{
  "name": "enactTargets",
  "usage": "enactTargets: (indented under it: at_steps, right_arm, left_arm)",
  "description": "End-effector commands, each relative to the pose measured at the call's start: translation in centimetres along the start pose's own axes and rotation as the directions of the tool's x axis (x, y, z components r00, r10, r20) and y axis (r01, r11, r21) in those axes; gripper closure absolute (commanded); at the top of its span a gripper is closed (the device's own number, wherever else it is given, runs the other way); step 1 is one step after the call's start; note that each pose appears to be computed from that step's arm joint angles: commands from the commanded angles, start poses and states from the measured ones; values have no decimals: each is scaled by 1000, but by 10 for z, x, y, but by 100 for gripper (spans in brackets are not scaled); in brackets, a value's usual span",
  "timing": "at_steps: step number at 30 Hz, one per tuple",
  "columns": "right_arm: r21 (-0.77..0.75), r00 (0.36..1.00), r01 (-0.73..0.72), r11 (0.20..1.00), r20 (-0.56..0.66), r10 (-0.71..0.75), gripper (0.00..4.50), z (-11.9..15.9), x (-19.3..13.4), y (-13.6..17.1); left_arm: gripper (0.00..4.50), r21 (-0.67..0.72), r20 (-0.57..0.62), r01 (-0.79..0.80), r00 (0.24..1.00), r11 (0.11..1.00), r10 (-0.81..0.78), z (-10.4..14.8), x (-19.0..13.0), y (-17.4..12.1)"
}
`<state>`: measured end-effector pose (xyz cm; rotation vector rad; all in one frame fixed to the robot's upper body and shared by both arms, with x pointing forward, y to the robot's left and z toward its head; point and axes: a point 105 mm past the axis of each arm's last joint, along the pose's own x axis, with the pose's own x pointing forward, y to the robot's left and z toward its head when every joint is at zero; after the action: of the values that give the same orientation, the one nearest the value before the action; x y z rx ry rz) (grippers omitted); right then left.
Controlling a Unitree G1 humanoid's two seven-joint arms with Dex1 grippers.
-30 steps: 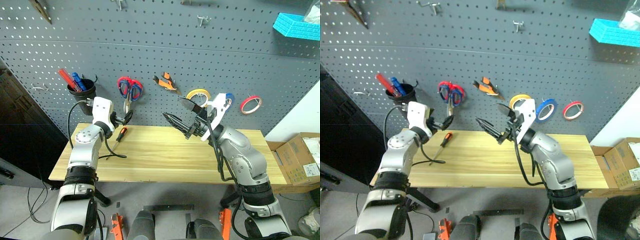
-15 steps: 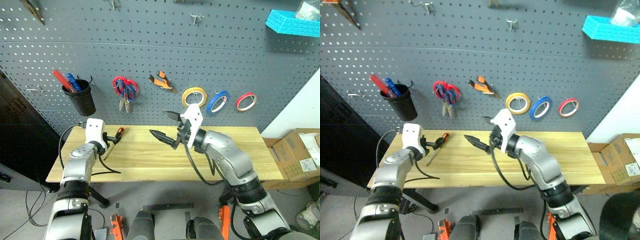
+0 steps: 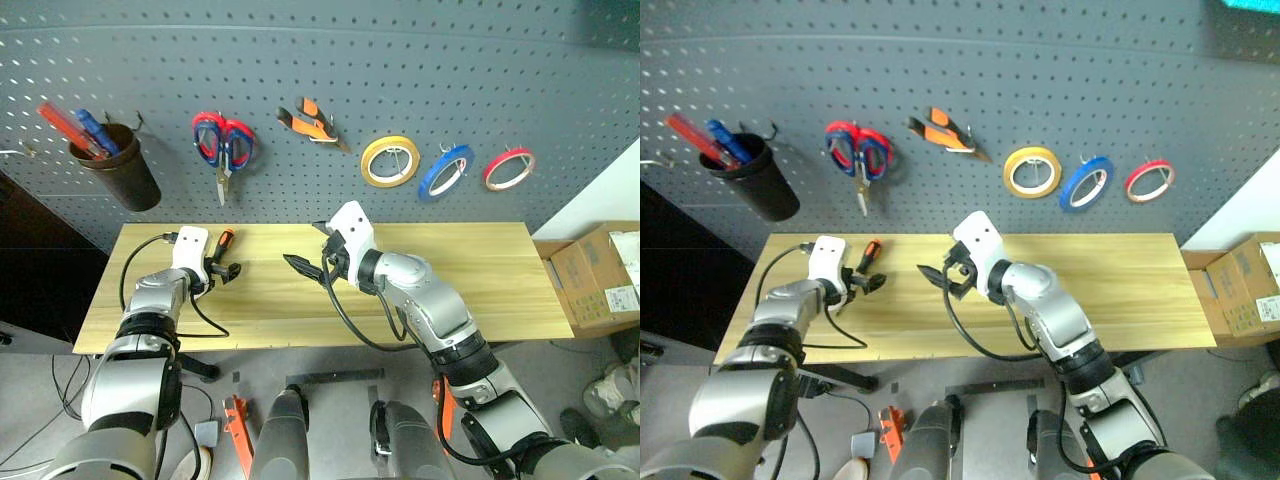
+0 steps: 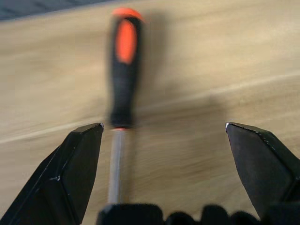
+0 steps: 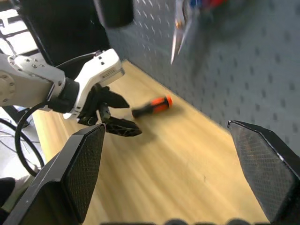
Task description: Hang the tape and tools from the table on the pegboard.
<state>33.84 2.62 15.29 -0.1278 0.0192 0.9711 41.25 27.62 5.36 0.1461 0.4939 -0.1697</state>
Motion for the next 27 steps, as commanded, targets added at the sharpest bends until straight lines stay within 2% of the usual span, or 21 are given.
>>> enactTargets:
  at_steps: [1,7,16,27]
  right_arm:
    - [2,999,32,999,36,-32,0,12,-13,-3]
    - [16,997,68,998,24,-69,0,10,-21,-7]
    - [21,995,97,995,37,-97,0,14,-18,-15]
    - [21,995,79,997,57,-81,0,19,-11,-13]
  left_arm:
    - [2,43,55,-15,998,999,13,22,2,0]
    - [2,45,82,-54,995,998,50,38,1,5]
    - [2,49,76,-38,997,998,34,35,0,6]
    - [2,43,108,-46,993,998,42,48,-5,12]
